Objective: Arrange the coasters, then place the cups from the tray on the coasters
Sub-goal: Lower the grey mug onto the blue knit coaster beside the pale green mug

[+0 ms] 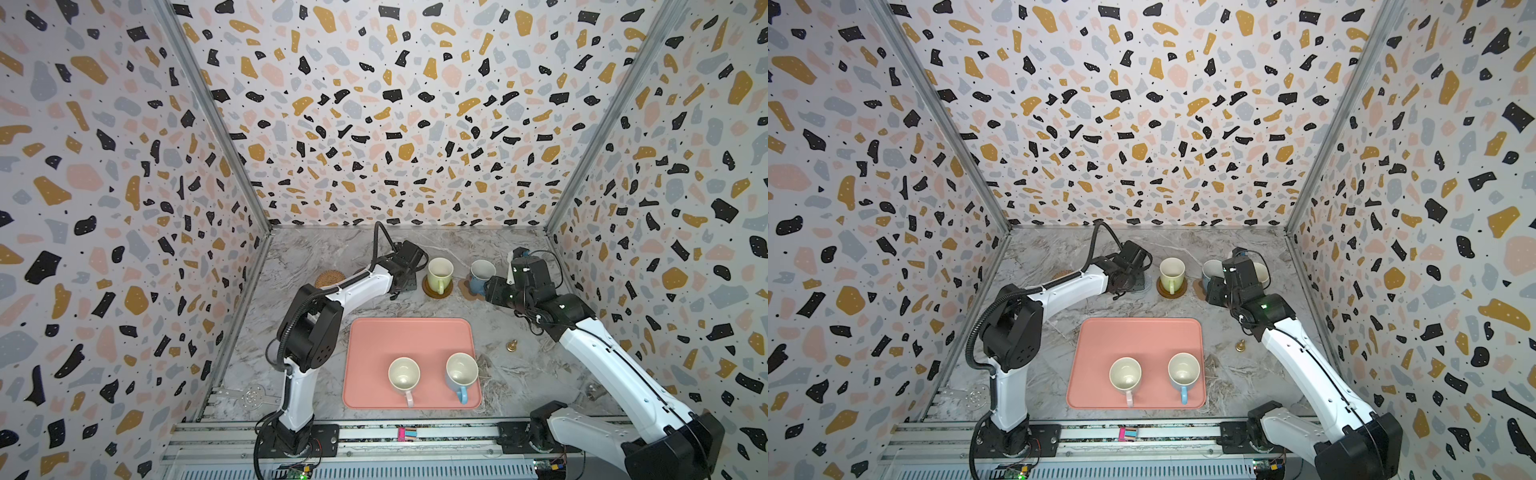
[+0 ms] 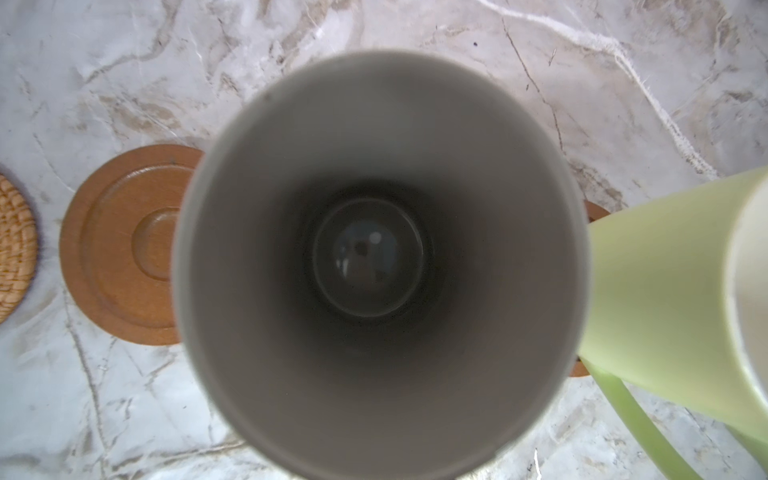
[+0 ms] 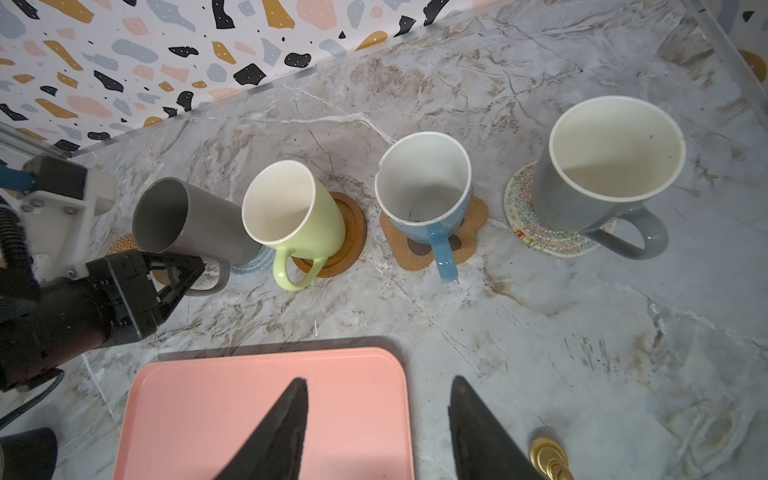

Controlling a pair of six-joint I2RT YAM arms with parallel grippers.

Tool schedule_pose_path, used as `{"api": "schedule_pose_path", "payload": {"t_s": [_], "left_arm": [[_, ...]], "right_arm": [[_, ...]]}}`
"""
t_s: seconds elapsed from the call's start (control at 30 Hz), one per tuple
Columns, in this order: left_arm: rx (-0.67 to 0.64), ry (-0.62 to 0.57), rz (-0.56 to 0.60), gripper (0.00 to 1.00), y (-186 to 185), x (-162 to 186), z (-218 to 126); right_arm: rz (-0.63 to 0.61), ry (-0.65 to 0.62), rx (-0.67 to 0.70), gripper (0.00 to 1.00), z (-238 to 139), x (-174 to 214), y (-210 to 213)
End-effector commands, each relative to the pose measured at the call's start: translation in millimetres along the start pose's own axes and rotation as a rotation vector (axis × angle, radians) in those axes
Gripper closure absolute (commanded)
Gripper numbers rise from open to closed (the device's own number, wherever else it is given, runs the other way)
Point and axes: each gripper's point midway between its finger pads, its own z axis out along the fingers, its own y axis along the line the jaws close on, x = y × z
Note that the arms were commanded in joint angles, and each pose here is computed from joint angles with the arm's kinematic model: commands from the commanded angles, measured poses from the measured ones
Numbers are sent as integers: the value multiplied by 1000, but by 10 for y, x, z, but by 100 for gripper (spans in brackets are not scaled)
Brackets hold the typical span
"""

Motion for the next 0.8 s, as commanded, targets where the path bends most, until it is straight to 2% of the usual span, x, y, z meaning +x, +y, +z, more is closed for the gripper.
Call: {"api": "schedule_pose_path", "payload": {"t_s": [0.0,0.27,0.77], "left_arm": [[51,-124,-28,93,-191,-382,-168],[42,-111,-20,92,-187,-323,-123],[34,-102,-15,70,-237,-266,-97]], "right_arm": [[5,-4,2,44,-35,13,-26],[4,0,-1,44,-18,19,-19],[4,3,-1,44,-20,29,-22]]}}
